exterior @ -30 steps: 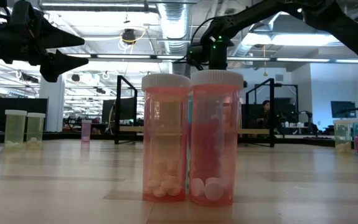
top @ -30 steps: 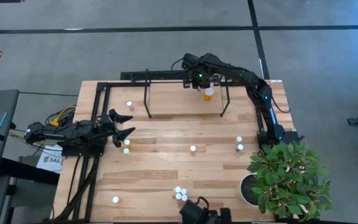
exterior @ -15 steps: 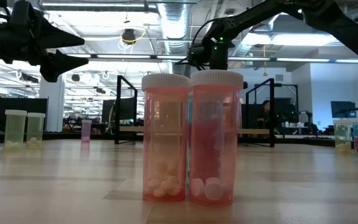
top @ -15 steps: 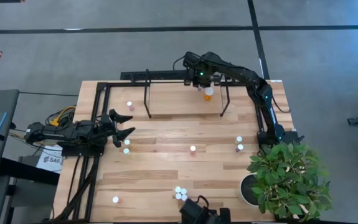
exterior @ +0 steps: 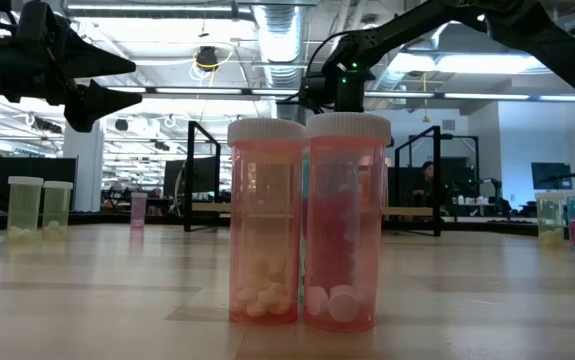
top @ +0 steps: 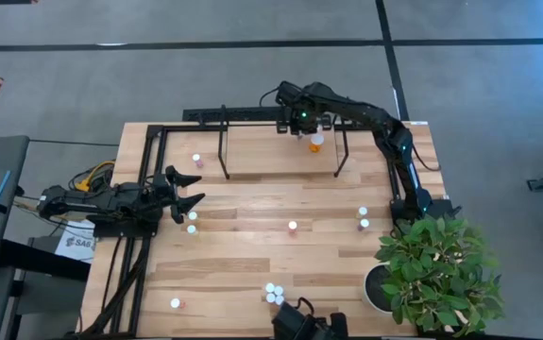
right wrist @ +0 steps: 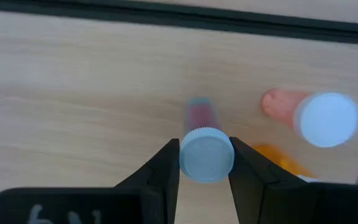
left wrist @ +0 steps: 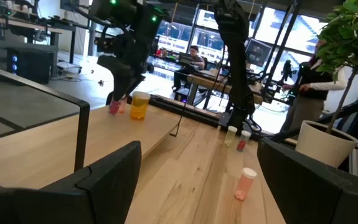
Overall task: Pick and place medicine bottles onto shelf by color
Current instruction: Put the blue pill bottle on the shelf
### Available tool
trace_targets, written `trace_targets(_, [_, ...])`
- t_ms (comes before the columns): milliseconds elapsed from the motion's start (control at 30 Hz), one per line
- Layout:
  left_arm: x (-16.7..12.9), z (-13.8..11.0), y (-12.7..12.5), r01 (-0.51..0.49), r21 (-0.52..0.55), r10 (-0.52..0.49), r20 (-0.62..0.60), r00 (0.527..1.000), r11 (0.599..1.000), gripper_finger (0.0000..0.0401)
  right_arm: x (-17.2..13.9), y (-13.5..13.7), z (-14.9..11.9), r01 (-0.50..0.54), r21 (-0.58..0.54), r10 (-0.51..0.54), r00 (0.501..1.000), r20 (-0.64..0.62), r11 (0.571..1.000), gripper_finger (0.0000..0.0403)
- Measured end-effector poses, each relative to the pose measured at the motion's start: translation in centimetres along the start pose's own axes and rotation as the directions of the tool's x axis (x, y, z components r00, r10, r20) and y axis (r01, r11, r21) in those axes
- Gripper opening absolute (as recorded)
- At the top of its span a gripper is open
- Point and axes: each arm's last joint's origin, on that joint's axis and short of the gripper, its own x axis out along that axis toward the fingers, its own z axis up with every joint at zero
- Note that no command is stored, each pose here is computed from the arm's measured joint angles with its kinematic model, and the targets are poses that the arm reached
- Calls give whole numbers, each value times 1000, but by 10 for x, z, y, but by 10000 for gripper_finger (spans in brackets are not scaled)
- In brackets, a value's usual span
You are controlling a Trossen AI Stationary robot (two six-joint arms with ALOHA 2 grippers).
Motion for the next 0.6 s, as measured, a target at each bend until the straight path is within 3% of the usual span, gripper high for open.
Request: trace_targets(600, [0,0,0,0,0,0,0,1000,1000,311,6,-1,5,-24,-58,26,999,27,998,124])
